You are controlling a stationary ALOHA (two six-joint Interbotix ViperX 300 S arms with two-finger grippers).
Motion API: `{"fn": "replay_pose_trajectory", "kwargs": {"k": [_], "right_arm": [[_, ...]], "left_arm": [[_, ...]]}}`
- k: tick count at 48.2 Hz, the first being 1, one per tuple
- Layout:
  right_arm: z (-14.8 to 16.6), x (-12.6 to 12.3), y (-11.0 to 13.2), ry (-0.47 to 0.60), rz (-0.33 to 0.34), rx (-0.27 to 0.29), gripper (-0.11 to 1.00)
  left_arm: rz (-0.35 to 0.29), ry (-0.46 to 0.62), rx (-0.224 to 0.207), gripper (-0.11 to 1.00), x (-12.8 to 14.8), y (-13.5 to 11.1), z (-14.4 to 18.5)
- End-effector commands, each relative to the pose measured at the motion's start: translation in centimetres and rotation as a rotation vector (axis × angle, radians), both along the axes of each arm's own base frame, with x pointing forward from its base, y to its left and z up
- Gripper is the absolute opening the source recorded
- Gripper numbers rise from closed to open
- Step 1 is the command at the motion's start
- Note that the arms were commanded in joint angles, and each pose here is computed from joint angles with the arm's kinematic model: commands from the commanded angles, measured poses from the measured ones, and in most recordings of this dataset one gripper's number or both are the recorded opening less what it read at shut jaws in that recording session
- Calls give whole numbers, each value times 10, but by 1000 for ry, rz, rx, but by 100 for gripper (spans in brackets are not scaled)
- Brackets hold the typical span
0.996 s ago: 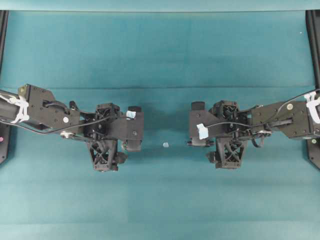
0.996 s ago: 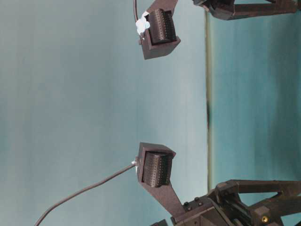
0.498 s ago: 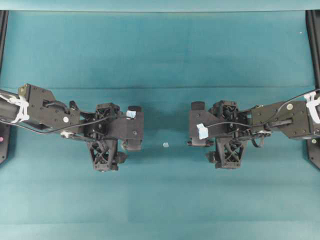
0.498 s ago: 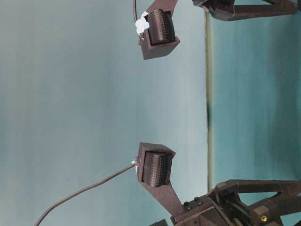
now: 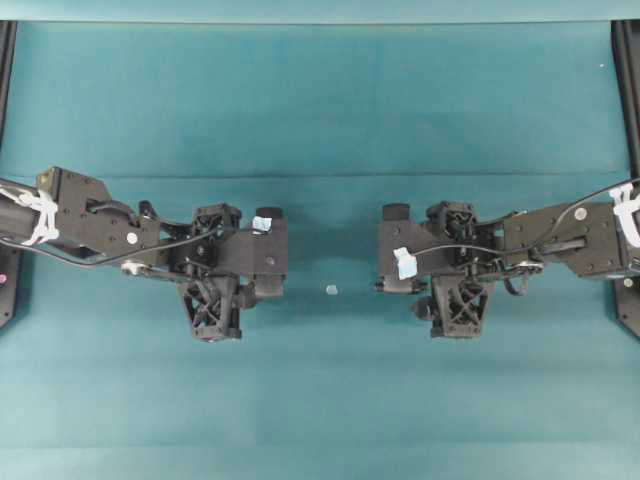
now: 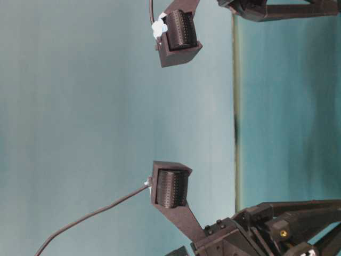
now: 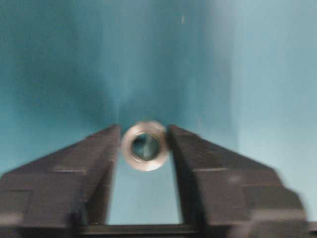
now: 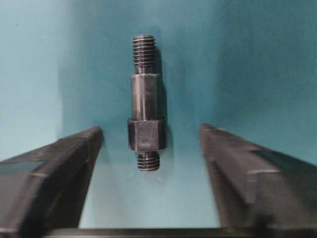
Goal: Insert the washer onto the shaft with both hands.
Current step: 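Close left gripper on the washer and right gripper on the shaft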
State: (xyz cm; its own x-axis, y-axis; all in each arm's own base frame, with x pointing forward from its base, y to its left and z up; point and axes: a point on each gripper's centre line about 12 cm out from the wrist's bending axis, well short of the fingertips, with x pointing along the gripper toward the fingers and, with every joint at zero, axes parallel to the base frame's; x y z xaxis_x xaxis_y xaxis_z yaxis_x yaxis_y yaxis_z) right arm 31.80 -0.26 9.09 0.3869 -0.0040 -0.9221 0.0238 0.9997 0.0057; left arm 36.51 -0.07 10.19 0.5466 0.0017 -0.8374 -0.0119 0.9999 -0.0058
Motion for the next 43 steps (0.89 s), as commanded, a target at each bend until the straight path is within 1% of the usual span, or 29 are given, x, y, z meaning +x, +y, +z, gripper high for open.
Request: {"fn": "replay_pose_trajectory", "kwargs": {"k": [1,9,12,33,38,43], "right_arm": [[2,4,-8,-12,-14,-6,25],[2,4,-15,-11,-32,-7,6],[3,5,-15,-11,-32,-7,1],[2,4,-11,5,-16,-9,0],[7,8,-5,-12,1,-8,0],[15,11,-1,-38,5,-3,0]], "left_arm": [[0,-26,1,37,3,1,6],[-3,-20,1,36,1,-1,5],[-3,-18,1,37,1,-1,5],[-9,-12,2,36,0,-2,4],[-12,-23,2,36,1,-3,6],[-11,-48,1,36,2,-3,13]]}}
